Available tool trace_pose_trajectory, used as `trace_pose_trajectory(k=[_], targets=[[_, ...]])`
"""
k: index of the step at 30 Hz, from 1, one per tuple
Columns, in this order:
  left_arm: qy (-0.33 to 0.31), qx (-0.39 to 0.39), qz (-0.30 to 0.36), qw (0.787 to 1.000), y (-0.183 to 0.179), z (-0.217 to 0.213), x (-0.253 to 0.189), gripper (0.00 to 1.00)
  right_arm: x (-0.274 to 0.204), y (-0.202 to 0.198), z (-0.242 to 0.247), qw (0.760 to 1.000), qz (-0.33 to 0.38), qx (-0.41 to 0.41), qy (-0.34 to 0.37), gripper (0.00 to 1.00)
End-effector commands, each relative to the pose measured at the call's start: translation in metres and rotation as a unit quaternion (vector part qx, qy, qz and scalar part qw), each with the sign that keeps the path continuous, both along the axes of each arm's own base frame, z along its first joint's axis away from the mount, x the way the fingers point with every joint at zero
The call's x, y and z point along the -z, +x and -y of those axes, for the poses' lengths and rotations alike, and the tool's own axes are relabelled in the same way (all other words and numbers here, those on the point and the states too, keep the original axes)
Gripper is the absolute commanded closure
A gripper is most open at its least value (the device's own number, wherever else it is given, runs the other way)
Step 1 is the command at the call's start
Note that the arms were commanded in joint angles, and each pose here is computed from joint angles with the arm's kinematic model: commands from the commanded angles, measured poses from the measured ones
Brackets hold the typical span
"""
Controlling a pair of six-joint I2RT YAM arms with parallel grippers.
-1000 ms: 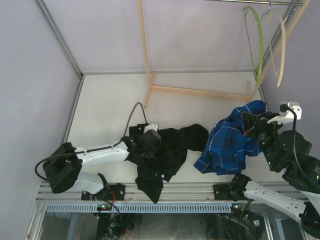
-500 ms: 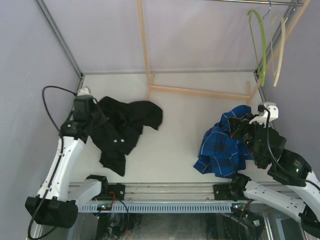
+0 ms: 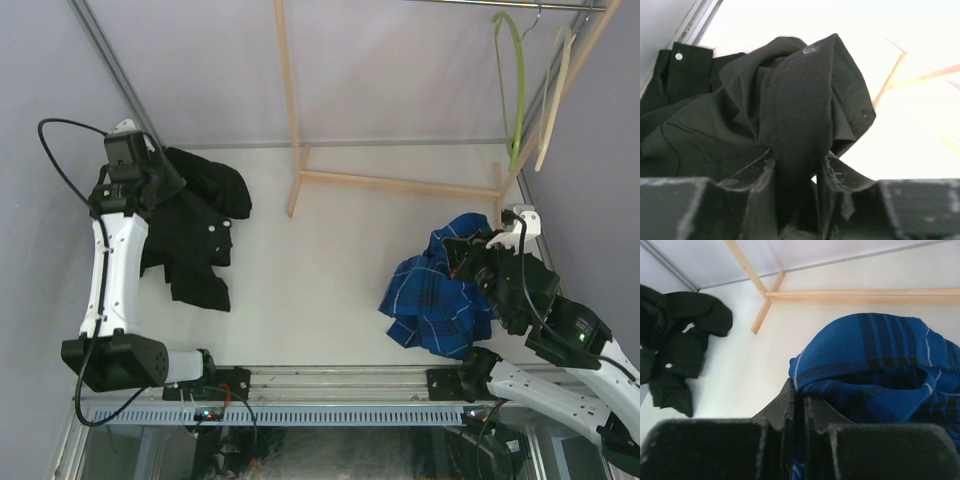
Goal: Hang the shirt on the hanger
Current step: Place the shirt at the center of the board.
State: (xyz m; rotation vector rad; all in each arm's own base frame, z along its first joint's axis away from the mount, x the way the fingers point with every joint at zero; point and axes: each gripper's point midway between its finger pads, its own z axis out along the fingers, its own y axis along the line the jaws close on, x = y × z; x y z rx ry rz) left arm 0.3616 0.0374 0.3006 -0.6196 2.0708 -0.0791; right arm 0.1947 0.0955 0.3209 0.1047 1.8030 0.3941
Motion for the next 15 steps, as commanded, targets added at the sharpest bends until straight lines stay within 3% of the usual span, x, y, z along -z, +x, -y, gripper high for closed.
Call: trace_pose_trajectory(k=[1, 4, 6, 10, 13, 15], targets=[[-0.006, 0.002, 0.050, 0.999, 0.017, 0.000, -0.032, 0.46, -0.010, -0.002, -0.023, 0.998, 0.011, -0.047, 0.041, 1.00], [-0.001, -0.016, 0.043, 0.999, 0.008, -0.005, -0.017, 0.22, -0.011, -0.005, -0.038, 0.995, 0.020, -0.092, 0.042, 1.00], [0.007, -0.028, 0.046, 0.999, -0.002, -0.009, -0.011, 0.15, -0.012, -0.006, -0.048, 0.992, 0.024, -0.117, 0.036, 1.00], [0.017, -0.021, 0.073, 0.997, -0.024, -0.006, -0.015, 0.12, -0.017, 0.002, -0.066, 0.990, 0.021, -0.134, 0.028, 1.00], [0.077, -0.017, 0.075, 0.994, -0.045, 0.004, -0.014, 0.11, -0.024, 0.012, -0.087, 0.989, 0.015, -0.146, 0.033, 1.00], [0.091, 0.026, 0.094, 0.991, -0.055, 0.033, -0.013, 0.11, -0.030, 0.019, -0.100, 0.988, 0.014, -0.147, 0.038, 1.00]])
